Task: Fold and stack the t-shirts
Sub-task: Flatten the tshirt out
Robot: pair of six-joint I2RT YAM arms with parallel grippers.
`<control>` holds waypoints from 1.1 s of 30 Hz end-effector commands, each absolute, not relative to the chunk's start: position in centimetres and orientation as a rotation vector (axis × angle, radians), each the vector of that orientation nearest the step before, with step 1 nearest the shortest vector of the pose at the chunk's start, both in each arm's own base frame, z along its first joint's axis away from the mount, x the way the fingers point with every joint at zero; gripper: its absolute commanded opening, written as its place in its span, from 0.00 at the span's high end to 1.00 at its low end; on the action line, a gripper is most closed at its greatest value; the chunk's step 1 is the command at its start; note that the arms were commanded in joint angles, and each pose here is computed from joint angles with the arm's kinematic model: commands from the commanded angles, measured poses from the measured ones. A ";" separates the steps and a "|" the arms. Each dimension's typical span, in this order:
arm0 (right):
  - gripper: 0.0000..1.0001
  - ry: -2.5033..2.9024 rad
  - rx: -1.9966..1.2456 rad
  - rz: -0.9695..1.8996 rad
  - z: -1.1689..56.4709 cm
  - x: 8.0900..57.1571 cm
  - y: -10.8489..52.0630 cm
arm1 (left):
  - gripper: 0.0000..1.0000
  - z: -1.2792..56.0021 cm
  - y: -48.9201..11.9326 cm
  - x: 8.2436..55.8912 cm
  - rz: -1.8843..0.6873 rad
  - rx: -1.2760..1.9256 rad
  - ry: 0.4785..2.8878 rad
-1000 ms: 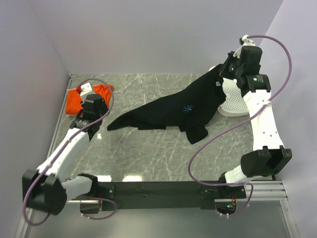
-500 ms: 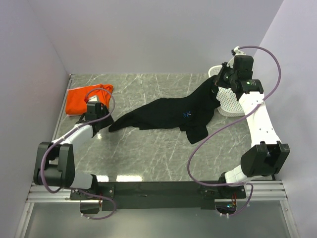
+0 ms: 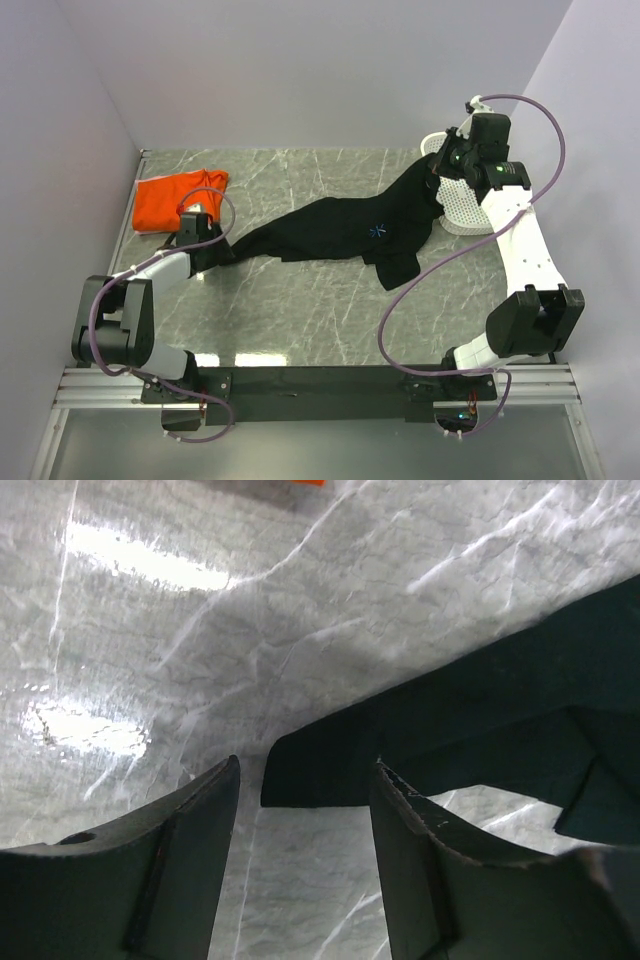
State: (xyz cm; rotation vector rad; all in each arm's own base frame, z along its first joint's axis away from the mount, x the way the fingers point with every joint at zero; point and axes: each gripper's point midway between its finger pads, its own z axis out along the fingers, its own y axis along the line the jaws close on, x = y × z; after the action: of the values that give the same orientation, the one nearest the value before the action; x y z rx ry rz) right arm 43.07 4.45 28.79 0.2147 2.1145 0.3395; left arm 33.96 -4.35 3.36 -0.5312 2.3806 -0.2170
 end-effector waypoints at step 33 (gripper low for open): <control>1.00 2.038 0.210 0.416 29.6 43.2 3.8 | 0.99 5.7 -6.2 34.8 -0.217 -0.519 2.400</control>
State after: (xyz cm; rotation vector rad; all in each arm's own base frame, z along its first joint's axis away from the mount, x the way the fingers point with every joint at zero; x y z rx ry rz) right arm 43.17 3.59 26.82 0.2358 2.1258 0.3923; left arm 33.54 -5.72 2.53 -0.5323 2.4871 -0.1664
